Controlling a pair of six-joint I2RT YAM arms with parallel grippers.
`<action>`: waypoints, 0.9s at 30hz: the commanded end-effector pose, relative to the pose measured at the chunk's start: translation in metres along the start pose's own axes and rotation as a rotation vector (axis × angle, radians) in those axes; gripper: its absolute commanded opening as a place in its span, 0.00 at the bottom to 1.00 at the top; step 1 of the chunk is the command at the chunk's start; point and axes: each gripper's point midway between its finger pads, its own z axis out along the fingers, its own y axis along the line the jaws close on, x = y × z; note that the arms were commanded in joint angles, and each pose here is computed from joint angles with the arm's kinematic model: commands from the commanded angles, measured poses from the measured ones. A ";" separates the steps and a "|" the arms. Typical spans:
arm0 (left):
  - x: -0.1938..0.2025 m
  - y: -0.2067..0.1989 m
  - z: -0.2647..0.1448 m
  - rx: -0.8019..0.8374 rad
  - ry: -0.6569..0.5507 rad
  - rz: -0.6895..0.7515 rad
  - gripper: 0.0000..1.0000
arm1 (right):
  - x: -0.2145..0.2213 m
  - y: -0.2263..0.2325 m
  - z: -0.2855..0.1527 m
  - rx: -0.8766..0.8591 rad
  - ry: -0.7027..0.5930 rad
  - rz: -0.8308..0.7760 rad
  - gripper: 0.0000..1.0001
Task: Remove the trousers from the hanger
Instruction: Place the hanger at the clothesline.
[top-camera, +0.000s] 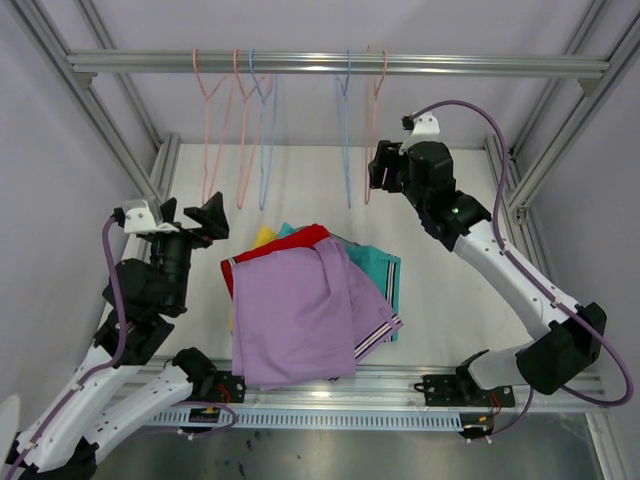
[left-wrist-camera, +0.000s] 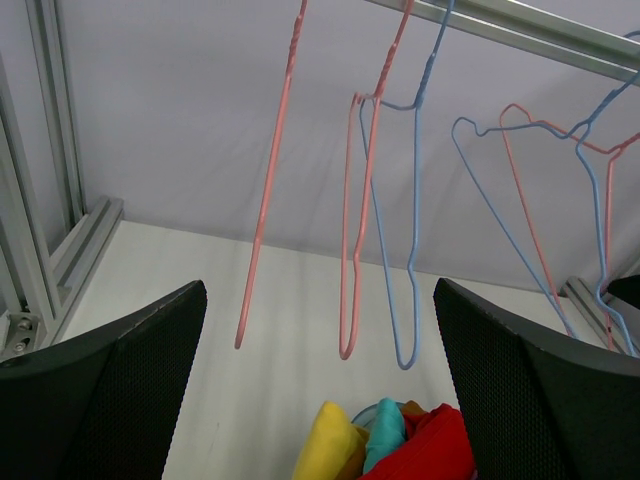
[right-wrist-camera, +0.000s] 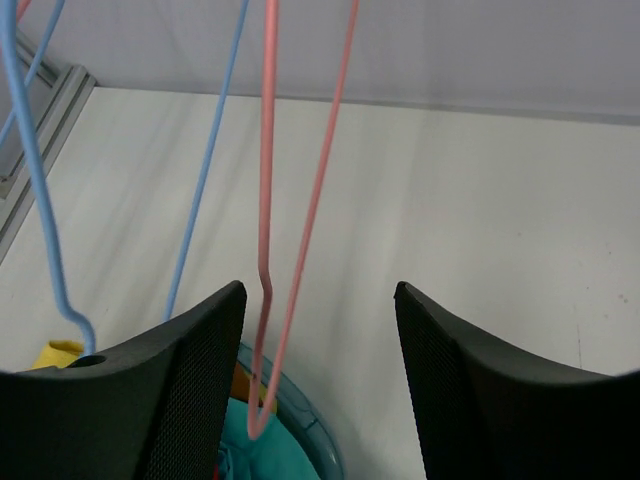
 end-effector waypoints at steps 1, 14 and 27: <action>-0.007 0.006 -0.002 -0.014 -0.033 0.018 0.99 | -0.025 0.005 -0.027 -0.036 -0.074 0.044 0.66; -0.007 0.025 0.010 -0.098 -0.082 0.205 0.99 | 0.014 -0.001 -0.104 -0.106 -0.125 0.163 0.68; 0.048 0.034 0.062 -0.097 0.157 0.258 0.99 | 0.057 0.022 -0.128 -0.291 -0.151 0.159 0.70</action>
